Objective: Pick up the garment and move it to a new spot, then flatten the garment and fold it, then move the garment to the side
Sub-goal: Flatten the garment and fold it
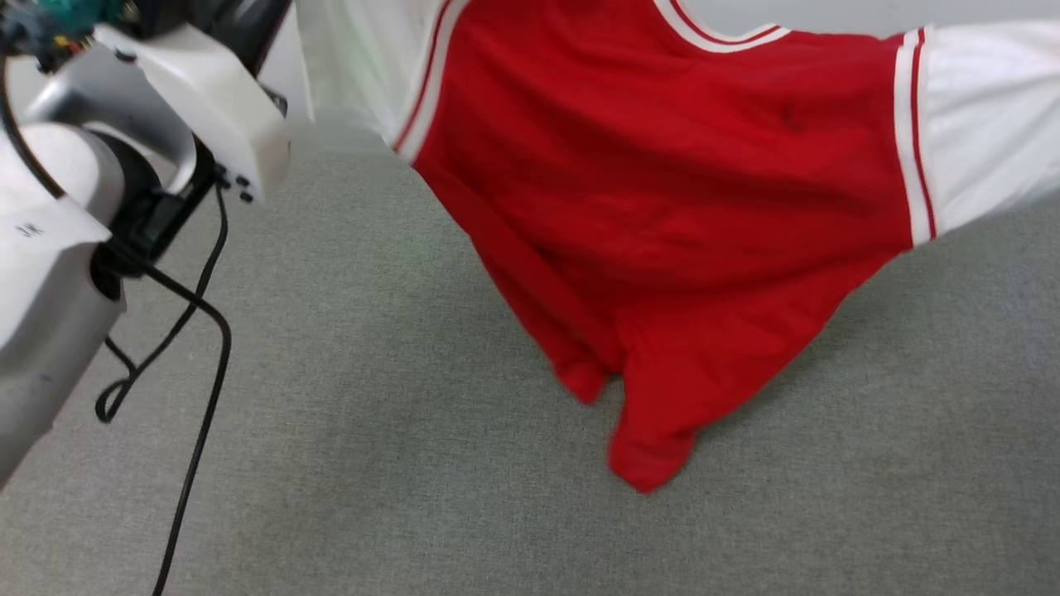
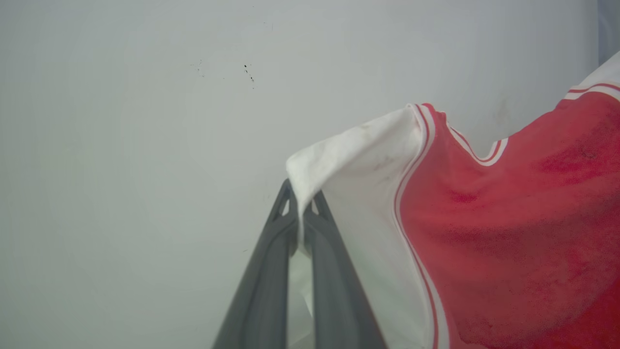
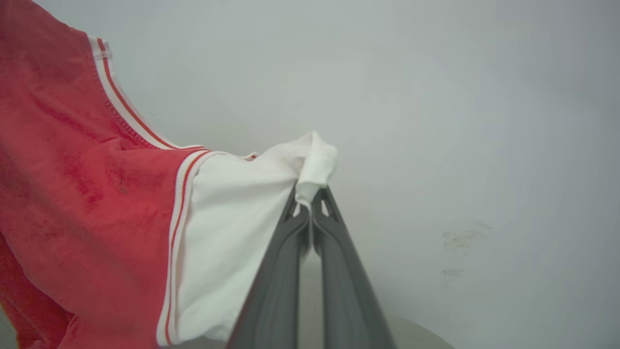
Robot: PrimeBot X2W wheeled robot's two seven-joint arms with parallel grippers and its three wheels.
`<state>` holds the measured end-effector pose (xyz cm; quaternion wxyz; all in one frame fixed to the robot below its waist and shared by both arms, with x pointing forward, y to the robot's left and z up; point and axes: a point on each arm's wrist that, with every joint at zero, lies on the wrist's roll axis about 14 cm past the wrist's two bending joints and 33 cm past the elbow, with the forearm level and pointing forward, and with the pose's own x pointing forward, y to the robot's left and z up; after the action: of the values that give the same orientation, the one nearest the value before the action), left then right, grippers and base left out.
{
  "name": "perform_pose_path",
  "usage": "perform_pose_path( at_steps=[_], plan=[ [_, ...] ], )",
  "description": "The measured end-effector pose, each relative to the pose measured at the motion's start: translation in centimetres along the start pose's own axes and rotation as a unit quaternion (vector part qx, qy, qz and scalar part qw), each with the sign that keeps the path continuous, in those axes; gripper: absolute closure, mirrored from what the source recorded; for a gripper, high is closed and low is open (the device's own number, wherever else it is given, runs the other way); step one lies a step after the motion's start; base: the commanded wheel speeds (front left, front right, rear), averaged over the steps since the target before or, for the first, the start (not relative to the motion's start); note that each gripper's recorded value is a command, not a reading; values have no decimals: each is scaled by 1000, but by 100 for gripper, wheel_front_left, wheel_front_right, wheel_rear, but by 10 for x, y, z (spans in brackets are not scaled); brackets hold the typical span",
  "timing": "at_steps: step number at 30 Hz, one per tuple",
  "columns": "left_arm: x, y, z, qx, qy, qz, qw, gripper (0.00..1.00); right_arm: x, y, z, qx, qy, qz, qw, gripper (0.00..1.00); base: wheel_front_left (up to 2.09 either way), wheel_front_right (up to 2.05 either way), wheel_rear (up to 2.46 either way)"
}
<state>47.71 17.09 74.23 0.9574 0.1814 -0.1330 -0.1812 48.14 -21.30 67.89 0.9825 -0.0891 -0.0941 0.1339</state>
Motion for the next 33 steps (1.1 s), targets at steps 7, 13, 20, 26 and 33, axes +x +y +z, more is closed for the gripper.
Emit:
perform_pose_path(
  at_steps=[7,13,20,26,33],
  plan=[
    [11,9,46,24,-53,8,998,100,18,-4,47,-19,-55,0,998,100,0,0,0],
    [38,13,55,16,-71,8,997,100,47,-7,64,-27,-73,5,997,100,0,0,0],
    [91,32,43,-6,-90,26,996,100,106,-27,61,-26,-74,-7,997,100,0,0,0],
    [144,52,17,-7,-100,48,994,100,163,-43,51,-29,-81,-21,996,100,0,0,0],
    [185,70,-26,-9,-92,72,993,100,215,-44,25,-27,-80,-24,996,100,0,0,0]
  ],
)
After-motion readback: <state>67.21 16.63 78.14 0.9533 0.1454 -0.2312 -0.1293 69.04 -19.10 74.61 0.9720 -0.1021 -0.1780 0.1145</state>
